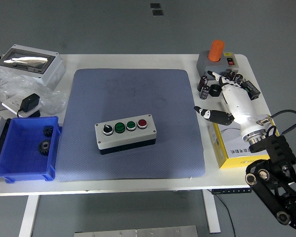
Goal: Pick up the button,place it on the desk,press the button,press the button
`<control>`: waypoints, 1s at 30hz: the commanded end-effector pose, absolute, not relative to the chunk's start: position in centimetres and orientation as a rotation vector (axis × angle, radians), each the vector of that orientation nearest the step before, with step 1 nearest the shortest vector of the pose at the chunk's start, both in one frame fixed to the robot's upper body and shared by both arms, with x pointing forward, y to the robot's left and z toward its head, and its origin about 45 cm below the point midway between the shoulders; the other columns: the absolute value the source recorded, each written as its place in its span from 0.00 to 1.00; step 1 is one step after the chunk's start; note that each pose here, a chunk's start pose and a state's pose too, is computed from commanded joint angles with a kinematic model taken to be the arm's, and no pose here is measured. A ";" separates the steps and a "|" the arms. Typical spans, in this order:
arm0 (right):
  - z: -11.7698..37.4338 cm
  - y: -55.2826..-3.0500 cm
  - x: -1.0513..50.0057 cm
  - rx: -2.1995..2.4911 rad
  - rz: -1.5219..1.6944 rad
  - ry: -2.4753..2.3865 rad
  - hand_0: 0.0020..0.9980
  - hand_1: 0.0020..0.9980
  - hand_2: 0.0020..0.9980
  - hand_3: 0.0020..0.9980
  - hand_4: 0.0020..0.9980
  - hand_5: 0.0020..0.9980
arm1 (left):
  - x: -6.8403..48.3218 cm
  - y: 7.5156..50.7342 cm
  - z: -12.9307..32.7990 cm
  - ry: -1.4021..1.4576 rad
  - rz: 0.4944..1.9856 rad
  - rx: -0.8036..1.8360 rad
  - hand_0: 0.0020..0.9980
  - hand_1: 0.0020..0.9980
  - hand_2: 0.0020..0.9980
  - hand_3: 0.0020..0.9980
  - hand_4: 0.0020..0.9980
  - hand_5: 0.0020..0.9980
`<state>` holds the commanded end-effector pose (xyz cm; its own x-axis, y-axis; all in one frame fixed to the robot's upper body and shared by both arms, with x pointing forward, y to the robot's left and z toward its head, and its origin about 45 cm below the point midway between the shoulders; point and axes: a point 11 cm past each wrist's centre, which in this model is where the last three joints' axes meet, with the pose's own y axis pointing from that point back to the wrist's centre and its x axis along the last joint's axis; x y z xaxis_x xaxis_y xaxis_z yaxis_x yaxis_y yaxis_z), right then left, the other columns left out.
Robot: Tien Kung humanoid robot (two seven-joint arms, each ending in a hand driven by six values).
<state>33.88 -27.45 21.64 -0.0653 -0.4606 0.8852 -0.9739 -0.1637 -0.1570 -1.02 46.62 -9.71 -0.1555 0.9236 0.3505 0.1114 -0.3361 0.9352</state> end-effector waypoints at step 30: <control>22.0 -30.2 33.7 1.946 0.779 -1.927 0.88 0.88 0.91 0.94 0.88 0.41 | -2.1 46.9 -9.5 1.255 1.575 1.468 0.69 0.67 0.66 0.79 0.74 0.64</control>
